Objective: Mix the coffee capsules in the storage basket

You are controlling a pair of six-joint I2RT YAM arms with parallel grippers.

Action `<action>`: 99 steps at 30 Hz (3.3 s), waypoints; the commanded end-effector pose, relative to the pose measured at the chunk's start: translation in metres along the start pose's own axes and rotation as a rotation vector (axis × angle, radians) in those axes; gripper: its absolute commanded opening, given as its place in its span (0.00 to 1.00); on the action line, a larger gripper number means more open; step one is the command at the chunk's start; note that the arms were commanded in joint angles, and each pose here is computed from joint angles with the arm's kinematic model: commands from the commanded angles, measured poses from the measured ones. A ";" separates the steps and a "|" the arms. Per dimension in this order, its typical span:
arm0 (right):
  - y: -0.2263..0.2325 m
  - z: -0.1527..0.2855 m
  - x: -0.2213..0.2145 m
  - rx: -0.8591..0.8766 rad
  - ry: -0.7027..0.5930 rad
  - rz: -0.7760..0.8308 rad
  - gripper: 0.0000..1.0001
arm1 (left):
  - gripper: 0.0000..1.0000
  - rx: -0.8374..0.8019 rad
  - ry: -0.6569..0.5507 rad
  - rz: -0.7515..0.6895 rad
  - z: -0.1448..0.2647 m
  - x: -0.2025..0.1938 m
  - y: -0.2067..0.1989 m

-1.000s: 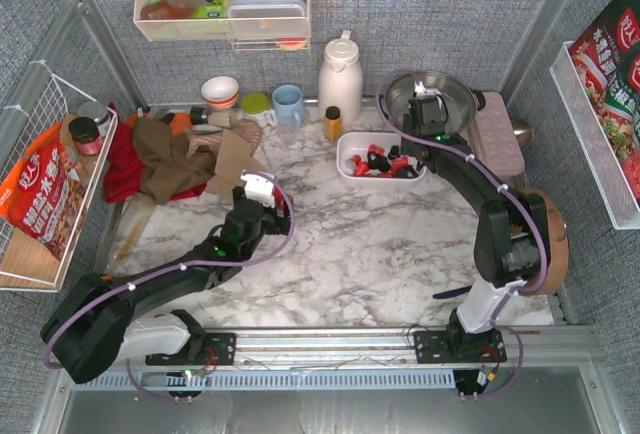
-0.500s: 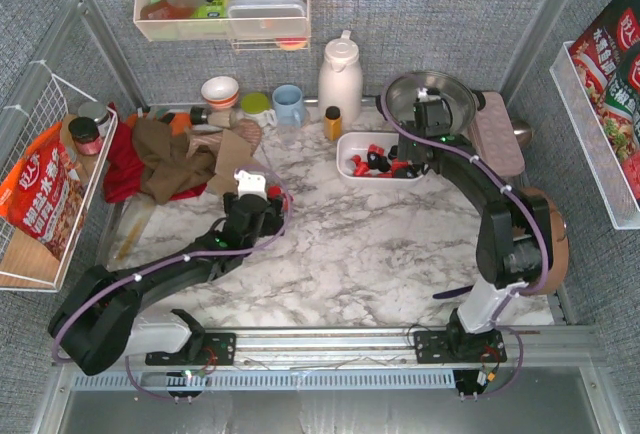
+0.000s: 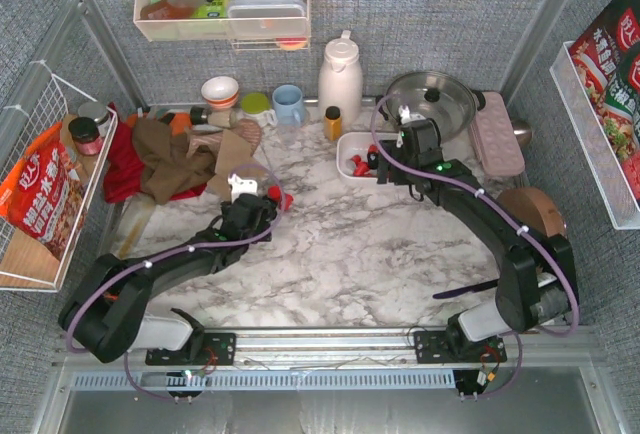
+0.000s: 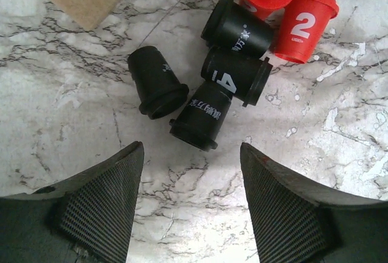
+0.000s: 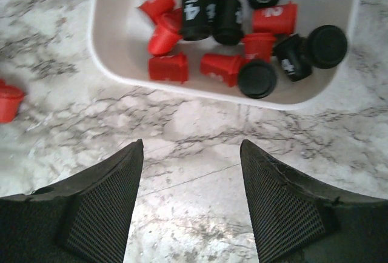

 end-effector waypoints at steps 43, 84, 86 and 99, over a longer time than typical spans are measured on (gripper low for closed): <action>0.040 0.035 -0.007 0.216 0.012 0.033 0.69 | 0.35 -0.379 0.102 -0.089 -0.009 0.021 -0.024; 0.162 0.095 0.005 0.802 -0.037 -0.148 0.62 | 0.36 -1.106 -0.525 -0.365 0.097 0.080 -0.125; 0.163 0.094 0.004 0.802 -0.032 -0.156 0.59 | 0.36 -1.110 -0.527 -0.367 0.098 0.080 -0.126; 0.165 0.089 0.000 0.798 -0.030 -0.184 0.37 | 0.63 -1.101 -0.519 -0.350 0.097 0.079 -0.128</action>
Point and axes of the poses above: each gripper's point midway between its finger pads, its own z axis back along the fingers, its own y axis along the line the jaws close on, x = y × z, the point moved 7 cm from there along z, back along the fingers, and after that the axes turned 8 degrees about z, right-handed, at the moved point
